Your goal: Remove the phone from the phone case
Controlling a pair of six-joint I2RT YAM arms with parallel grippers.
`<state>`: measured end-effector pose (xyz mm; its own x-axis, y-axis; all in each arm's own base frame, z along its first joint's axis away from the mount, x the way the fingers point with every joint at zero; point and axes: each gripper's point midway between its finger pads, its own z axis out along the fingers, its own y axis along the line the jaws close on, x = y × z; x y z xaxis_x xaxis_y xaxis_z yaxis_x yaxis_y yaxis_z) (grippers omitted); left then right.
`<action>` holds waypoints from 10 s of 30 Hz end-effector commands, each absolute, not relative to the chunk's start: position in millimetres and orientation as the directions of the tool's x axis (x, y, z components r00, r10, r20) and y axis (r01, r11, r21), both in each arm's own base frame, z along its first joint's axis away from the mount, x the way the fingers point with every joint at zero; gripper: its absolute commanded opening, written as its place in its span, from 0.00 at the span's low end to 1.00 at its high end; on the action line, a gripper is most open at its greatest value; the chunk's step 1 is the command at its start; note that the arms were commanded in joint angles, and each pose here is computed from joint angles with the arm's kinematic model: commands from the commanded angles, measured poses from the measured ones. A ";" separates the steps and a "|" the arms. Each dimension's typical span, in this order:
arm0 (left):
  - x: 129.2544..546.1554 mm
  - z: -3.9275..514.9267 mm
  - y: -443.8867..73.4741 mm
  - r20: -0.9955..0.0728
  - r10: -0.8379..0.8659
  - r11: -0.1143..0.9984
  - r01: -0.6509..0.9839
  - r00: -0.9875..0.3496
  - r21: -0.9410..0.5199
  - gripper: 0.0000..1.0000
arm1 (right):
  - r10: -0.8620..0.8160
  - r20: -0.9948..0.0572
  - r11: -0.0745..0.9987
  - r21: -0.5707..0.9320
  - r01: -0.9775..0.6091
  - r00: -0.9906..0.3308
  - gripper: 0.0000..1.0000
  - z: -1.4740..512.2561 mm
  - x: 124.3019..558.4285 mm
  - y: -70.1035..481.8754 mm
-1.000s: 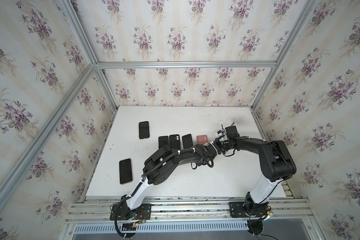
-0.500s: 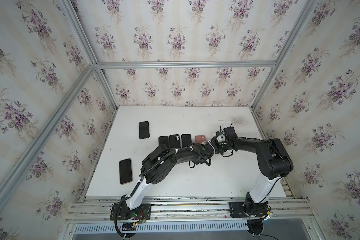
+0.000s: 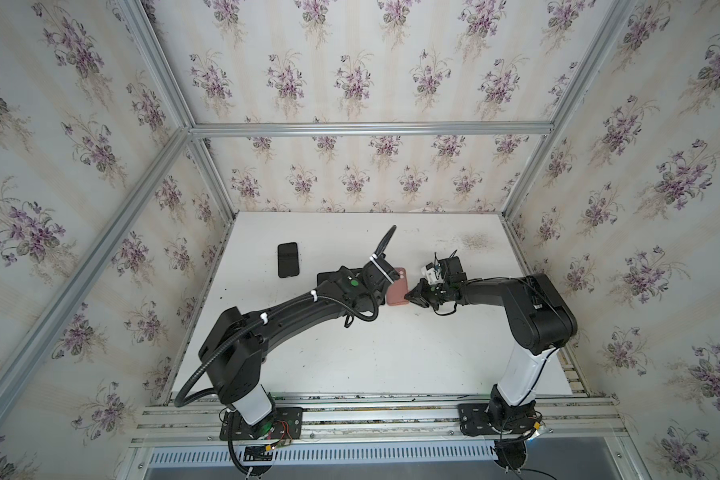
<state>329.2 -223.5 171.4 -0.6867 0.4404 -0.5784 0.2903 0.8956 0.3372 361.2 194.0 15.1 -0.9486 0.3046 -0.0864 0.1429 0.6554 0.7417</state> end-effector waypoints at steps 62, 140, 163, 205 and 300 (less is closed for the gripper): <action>518.4 51.4 12.3 -0.242 -0.261 0.961 -0.274 -0.934 0.022 1.00 | 0.102 -0.546 0.695 0.637 -0.333 -0.832 0.92 200.4 350.2 259.5; 474.6 249.5 -123.5 -0.593 -0.350 0.899 -0.082 -0.725 -0.430 0.64 | 0.009 -0.697 0.439 0.647 -0.624 -0.717 0.70 228.5 377.9 353.6; 443.6 271.7 -187.0 -0.664 -0.309 0.888 0.042 -0.681 -0.457 0.63 | 0.051 -0.683 0.442 0.669 -0.597 -0.728 0.47 231.3 384.2 371.6; 334.9 341.2 -241.7 -0.861 0.325 0.458 0.862 -0.392 -0.219 1.00 | -0.079 -0.996 0.086 0.042 -0.995 -0.049 0.00 274.5 308.1 233.4; 416.0 404.0 -218.3 -0.248 -0.488 0.007 0.281 -0.837 -0.960 0.00 | 0.596 -0.549 0.034 0.747 -0.664 -0.586 0.27 369.3 366.0 261.9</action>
